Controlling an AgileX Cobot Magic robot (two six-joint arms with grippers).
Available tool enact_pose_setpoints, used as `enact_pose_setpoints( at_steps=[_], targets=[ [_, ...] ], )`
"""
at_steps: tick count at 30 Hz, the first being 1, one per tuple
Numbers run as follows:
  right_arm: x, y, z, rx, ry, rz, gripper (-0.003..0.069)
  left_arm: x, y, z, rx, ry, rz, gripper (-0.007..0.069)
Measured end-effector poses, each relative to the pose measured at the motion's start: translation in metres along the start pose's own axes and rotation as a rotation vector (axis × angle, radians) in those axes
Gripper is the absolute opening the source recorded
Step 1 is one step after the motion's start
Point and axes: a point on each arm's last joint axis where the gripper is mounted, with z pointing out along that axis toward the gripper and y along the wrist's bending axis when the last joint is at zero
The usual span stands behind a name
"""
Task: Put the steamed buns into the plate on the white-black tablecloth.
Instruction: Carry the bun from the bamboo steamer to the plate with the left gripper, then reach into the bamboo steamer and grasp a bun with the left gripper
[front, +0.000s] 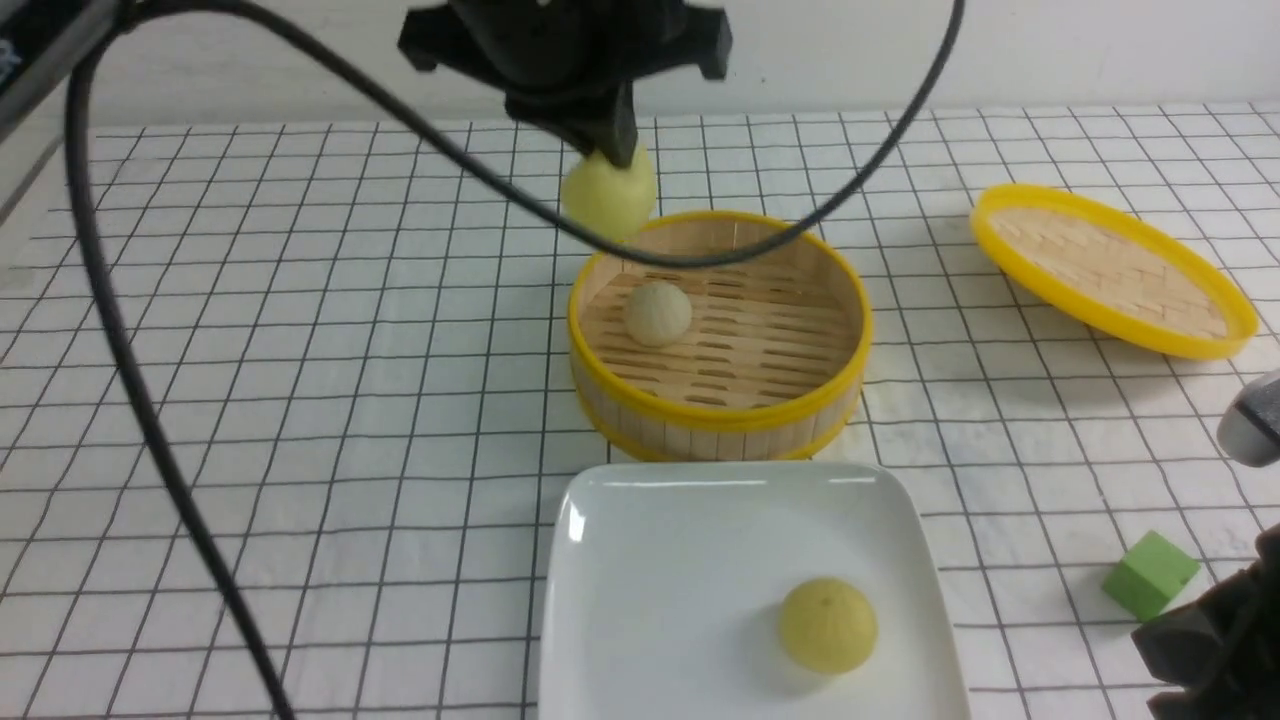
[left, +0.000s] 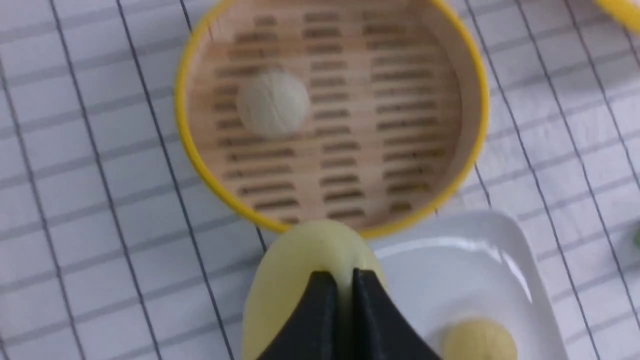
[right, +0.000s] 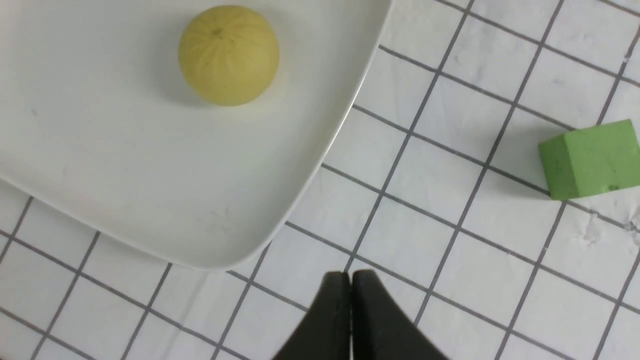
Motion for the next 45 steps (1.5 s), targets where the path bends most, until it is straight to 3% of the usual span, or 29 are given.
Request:
enact_pose_setpoints(
  at_steps=[6,13,16,17,19,23,30,39,41,45],
  targets=[
    [0.000,0.000,0.000,0.002,-0.001,-0.002,0.0030,0.060,0.007,0.085,0.067,0.341,-0.113,0.0031],
    [-0.002,0.000,0.000,0.002,-0.023,-0.008,0.0039,0.082,0.013,0.136,0.069,0.423,-0.182,0.0151],
    [-0.003,-0.001,0.000,0.007,-0.028,-0.014,0.0044,0.083,0.014,0.146,0.071,0.433,-0.193,0.0316],
    [-0.003,-0.001,0.000,0.008,-0.028,-0.013,0.0045,0.083,0.014,0.146,0.070,0.436,-0.193,0.0325],
    [-0.003,-0.001,0.000,0.009,-0.029,-0.016,0.0048,0.075,0.012,0.139,0.069,0.429,-0.173,0.0430],
    [-0.003,-0.001,0.000,0.010,-0.030,-0.018,0.0053,0.045,0.008,0.114,0.039,0.331,-0.111,0.0552],
    [-0.006,0.000,0.000,0.001,-0.066,-0.018,0.0060,-0.022,0.004,0.086,-0.052,0.043,-0.095,0.0580],
    [-0.007,0.000,0.000,-0.001,-0.076,-0.018,0.0070,-0.049,0.010,0.158,-0.128,0.009,-0.075,0.0583],
    [-0.007,0.000,0.000,-0.001,-0.076,-0.018,0.0073,-0.047,0.018,0.183,-0.187,0.024,-0.051,0.0579],
    [-0.007,0.000,0.000,-0.001,-0.076,-0.018,0.0077,-0.041,0.027,0.205,-0.253,0.061,-0.030,0.0494]
  ],
)
